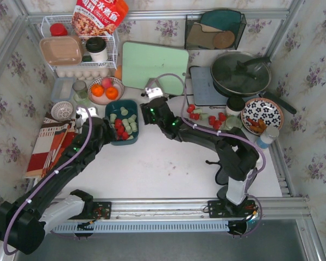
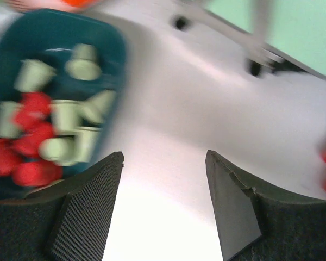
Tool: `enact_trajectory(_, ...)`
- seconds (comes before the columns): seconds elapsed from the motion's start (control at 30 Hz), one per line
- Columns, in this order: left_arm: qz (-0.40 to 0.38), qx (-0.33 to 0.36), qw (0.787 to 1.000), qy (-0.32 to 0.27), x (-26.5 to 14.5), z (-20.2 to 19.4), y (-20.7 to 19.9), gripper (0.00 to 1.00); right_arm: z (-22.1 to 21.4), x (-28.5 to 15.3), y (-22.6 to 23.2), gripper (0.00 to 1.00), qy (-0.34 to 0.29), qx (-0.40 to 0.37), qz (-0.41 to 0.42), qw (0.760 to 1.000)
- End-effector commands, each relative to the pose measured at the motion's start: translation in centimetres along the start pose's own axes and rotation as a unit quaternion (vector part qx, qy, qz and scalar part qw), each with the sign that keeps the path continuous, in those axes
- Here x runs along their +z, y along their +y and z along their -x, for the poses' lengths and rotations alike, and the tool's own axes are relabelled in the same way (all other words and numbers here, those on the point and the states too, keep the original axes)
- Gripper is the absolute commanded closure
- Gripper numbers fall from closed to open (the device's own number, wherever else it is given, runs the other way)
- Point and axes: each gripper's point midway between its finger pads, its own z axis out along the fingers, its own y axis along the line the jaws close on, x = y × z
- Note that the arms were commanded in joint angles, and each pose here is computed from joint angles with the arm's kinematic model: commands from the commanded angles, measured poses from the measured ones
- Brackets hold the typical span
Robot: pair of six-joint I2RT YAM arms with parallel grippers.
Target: Mix the coffee capsules in the storage basket
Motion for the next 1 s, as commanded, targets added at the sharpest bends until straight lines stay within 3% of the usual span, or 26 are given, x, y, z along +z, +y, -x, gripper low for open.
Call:
enact_trajectory(0.0, -0.010, -0.006, 1.000, -0.002, 0.0, 0.4, -0.6, 0.37, -1.8, -1.7, -8.8, 0.29, 0.019, 0.008, -0.173, 0.985)
enact_trajectory(0.27, -0.012, -0.005, 1.000, 0.004, 0.2, 0.2, -0.8, 0.37, -6.7, -3.9, -18.7, 0.28, 0.055, 0.069, -0.316, 0.945)
enact_trajectory(0.47, -0.012, -0.003, 1.000, 0.013, 0.4, -0.1, -0.9, 0.37, -9.5, -3.5, -23.0, 0.28, 0.078, 0.100, -0.361, 0.924)
enact_trajectory(0.67, -0.011, -0.001, 1.000, 0.019, 0.6, -0.2, -1.0, 0.37, -10.8, -2.7, -24.7, 0.30, 0.092, 0.091, -0.377, 0.917)
enact_trajectory(0.97, -0.011, -0.001, 1.000, 0.020, 0.7, -0.3, -1.0, 0.37, -11.1, -0.7, -25.0, 0.32, 0.086, 0.096, -0.345, 0.930)
